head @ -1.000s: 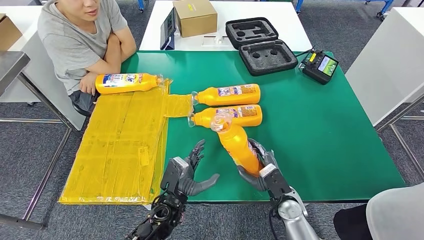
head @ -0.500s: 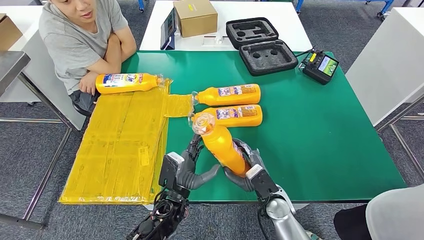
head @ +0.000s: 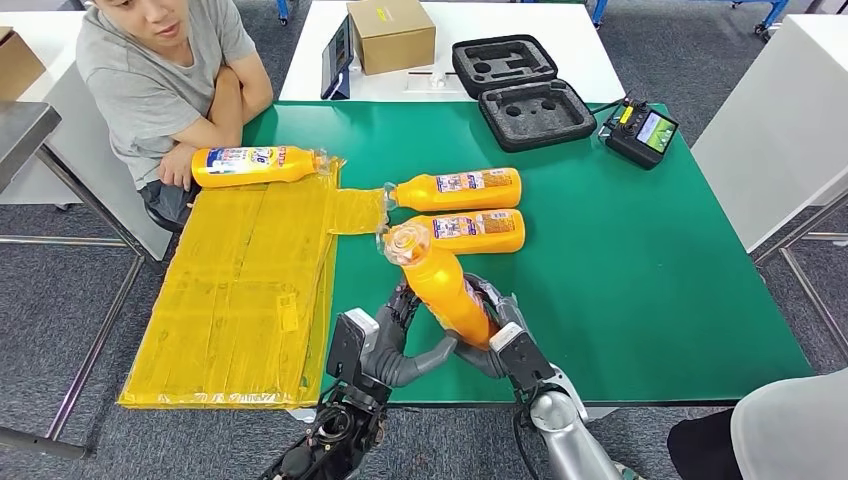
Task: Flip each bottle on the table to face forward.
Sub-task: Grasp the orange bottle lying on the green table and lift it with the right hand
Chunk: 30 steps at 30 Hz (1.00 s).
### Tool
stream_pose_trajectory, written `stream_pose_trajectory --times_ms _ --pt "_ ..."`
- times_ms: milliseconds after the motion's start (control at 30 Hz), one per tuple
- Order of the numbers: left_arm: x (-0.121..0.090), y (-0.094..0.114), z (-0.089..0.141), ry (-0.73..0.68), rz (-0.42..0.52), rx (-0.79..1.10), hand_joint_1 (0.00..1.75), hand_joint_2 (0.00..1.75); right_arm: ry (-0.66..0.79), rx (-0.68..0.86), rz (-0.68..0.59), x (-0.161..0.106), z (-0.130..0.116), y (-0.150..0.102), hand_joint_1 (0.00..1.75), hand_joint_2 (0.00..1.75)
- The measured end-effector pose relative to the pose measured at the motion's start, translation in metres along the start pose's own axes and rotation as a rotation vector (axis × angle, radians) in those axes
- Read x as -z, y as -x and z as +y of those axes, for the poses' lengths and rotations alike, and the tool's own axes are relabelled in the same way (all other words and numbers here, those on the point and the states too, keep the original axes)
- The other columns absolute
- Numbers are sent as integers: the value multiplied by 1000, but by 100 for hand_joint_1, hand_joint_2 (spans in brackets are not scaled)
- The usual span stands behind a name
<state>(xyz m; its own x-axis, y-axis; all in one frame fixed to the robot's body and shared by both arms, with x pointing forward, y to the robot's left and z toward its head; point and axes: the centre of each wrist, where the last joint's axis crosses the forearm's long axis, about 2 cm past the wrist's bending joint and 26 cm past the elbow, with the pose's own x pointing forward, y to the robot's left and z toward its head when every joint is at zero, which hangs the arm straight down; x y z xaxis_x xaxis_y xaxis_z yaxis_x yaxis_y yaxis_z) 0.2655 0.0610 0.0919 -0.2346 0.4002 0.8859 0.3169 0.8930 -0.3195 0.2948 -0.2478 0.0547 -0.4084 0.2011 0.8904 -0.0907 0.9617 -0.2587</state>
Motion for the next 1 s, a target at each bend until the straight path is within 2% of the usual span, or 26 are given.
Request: stream_pose_trajectory --times_ms 400,700,1000 --pt "0 0 -1 -20 -25 45 0 175 -26 15 -5 5 9 -2 175 175" --pt "5 -4 0 -82 -80 202 0 175 -73 45 -24 12 26 -7 175 175" --pt "9 -6 -1 -79 -78 139 0 175 -82 45 -27 14 34 -8 175 175"
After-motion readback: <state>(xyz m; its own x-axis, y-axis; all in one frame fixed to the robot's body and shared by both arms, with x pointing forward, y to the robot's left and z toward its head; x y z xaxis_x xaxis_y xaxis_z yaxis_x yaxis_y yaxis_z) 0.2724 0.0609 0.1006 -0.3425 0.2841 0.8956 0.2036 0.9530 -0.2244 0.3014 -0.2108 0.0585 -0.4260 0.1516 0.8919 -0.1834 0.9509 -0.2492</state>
